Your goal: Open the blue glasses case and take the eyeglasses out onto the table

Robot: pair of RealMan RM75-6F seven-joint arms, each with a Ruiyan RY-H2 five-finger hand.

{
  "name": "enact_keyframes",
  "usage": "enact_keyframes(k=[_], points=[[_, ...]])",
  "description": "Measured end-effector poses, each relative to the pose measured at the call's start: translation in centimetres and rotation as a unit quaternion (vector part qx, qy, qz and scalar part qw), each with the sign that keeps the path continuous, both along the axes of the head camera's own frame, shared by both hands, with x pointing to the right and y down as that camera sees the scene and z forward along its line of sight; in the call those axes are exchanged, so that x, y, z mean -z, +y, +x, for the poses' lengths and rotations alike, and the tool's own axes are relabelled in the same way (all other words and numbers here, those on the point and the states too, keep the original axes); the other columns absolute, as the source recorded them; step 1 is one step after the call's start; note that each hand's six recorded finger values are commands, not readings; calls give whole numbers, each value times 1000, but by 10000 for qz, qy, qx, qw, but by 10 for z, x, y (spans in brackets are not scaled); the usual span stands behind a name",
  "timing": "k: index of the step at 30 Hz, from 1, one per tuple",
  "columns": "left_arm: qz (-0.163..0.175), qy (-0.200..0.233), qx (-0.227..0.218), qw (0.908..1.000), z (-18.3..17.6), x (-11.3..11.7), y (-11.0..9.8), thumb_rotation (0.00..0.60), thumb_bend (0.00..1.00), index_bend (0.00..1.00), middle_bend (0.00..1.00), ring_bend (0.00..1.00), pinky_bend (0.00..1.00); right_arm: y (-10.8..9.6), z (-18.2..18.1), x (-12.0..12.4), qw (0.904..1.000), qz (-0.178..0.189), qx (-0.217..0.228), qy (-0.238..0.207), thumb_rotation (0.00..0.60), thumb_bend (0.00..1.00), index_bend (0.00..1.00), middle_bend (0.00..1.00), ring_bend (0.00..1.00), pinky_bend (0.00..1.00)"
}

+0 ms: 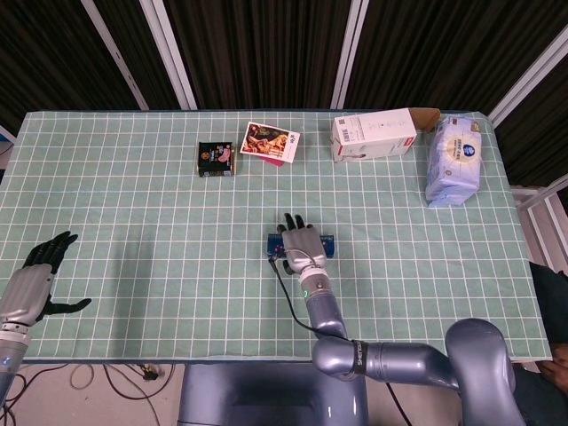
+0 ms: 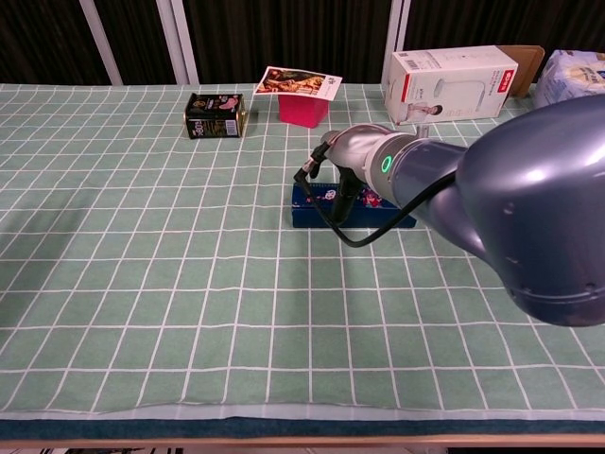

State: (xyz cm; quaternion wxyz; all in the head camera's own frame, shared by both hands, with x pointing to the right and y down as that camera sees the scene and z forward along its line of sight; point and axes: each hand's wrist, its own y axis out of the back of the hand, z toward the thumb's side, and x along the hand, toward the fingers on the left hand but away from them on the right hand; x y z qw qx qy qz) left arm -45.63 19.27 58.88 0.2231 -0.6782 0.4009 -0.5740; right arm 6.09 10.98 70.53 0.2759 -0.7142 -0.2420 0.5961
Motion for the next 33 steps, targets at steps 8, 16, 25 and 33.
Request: enact_keyframes(k=[8, 16, 25, 33], points=[[-2, 10, 7, 10000, 0, 0, 0, 600, 0, 0, 0, 0, 0, 4, -3, -1, 10000, -24, 14, -55, 600, 454, 229, 0, 0, 246], [-14, 13, 13, 10000, 0, 0, 0, 600, 0, 0, 0, 0, 0, 3, -4, -1, 10000, -27, -7, -72, 600, 512, 237, 0, 0, 246], [-17, 21, 27, 10000, -1, 0, 0, 600, 0, 0, 0, 0, 0, 5, -3, -4, 9999, -77, -40, -59, 600, 518, 241, 0, 0, 246], [-21, 32, 42, 10000, -1, 0, -1, 600, 0, 0, 0, 0, 0, 5, -2, -6, 9999, -104, -71, -46, 600, 533, 248, 0, 0, 246]])
